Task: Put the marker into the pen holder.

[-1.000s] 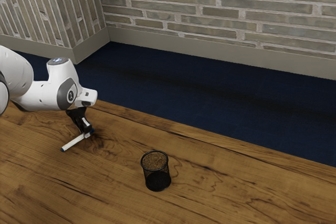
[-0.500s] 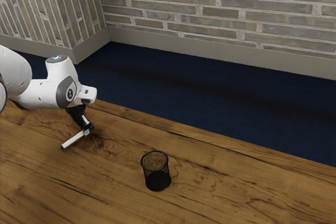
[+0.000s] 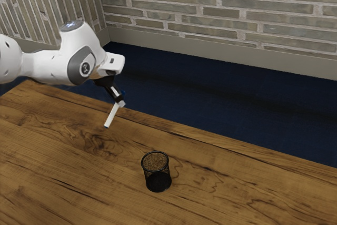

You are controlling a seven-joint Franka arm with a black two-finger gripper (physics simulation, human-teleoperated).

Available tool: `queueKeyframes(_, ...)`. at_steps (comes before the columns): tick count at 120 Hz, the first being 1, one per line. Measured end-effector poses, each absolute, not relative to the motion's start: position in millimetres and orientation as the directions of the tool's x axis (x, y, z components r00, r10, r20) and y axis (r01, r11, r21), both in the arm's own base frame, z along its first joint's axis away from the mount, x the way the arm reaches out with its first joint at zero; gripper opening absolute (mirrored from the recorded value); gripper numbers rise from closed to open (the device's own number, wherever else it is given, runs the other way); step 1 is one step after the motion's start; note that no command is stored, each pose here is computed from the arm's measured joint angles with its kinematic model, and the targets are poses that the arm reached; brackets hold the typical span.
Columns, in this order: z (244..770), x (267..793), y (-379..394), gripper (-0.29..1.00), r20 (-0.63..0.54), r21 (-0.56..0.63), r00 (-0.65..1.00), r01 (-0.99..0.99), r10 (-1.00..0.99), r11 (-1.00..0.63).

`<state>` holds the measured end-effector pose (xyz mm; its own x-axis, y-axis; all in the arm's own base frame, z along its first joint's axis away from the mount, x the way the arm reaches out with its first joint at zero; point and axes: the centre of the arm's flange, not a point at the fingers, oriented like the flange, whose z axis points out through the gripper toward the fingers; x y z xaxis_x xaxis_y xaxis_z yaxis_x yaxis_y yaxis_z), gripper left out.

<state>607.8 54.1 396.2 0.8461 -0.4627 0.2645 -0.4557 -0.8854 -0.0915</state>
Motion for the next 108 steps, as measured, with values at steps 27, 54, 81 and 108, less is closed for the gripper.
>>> queueKeyframes(27,443.7,596.8,-88.7,-0.07,0.346,-0.092,0.729,-0.600,-0.590,-0.795)
queueKeyframes(54,423.6,584.1,-120.7,-0.05,0.333,-0.041,0.742,-0.606,-0.582,-0.795)
queueKeyframes(81,413.0,565.2,-138.8,-0.04,0.311,-0.022,0.747,-0.612,-0.587,-0.791)
queueKeyframes(108,417.8,533.6,-160.1,-0.03,0.296,-0.029,0.736,-0.630,-0.609,-0.776)
